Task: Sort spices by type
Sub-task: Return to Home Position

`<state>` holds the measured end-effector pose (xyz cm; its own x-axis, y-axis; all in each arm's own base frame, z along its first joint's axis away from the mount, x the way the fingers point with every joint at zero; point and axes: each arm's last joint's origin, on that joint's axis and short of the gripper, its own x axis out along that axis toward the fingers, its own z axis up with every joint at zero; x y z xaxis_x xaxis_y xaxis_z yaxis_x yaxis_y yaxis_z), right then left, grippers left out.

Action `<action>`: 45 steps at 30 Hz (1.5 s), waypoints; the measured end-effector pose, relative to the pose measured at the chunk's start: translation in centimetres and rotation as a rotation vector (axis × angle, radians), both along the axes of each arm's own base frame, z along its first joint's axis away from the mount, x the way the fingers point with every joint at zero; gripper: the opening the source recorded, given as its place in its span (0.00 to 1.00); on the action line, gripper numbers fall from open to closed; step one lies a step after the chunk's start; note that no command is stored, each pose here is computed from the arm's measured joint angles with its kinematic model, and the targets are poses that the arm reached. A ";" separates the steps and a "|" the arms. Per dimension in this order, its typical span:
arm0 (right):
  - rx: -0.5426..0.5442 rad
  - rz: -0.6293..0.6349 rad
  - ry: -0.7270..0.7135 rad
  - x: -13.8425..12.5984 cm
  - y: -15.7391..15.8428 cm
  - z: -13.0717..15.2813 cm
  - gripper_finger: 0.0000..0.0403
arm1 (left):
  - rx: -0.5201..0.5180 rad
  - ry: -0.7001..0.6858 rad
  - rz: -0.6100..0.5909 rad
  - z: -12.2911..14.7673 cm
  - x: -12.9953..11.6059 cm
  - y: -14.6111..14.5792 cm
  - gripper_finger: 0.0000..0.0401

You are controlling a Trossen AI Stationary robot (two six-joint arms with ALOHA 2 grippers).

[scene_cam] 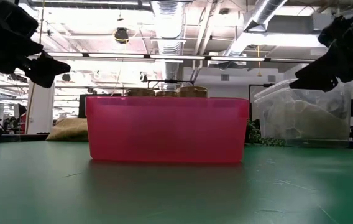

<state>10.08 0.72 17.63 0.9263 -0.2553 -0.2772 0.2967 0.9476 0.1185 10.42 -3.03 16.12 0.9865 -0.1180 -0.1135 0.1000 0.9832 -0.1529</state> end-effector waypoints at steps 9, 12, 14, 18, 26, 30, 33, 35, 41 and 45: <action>-0.003 0.000 0.013 0.0 0.0 -0.1 0.76 | 0.001 0.003 0.001 0.0 0.0 0.0 0.66; -0.003 0.000 0.013 0.0 0.0 -0.1 0.76 | 0.001 0.004 0.000 0.0 0.0 0.0 0.66; -0.002 0.000 0.013 0.0 0.0 -0.1 0.76 | 0.002 0.004 0.001 0.0 0.0 0.0 0.66; -0.002 0.000 0.013 0.0 0.0 -0.1 0.76 | 0.002 0.006 0.001 0.0 0.0 0.0 0.66; -0.002 0.000 0.013 0.0 0.0 -0.1 0.76 | 0.003 0.007 0.002 -0.1 0.0 0.0 0.66; -0.002 0.000 0.013 0.0 0.0 -0.1 0.76 | 0.003 0.007 0.003 -0.1 0.0 0.0 0.66; -0.002 0.000 0.013 0.0 0.0 -0.1 0.76 | 0.003 0.007 0.003 -0.1 0.0 0.0 0.66; -0.002 0.000 0.013 0.0 0.0 -0.1 0.76 | 0.003 0.007 0.003 -0.1 0.0 0.0 0.66; -0.002 0.000 0.013 0.0 0.0 -0.1 0.76 | 0.003 0.007 0.003 -0.1 0.0 0.0 0.66; -0.002 0.000 0.013 0.0 0.0 -0.1 0.76 | 0.003 0.007 0.003 -0.1 0.0 0.0 0.66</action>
<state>10.05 0.71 17.51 0.9228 -0.2557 -0.2884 0.2979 0.9479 0.1127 10.42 -3.02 16.06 0.9860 -0.1148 -0.1206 0.0961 0.9839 -0.1509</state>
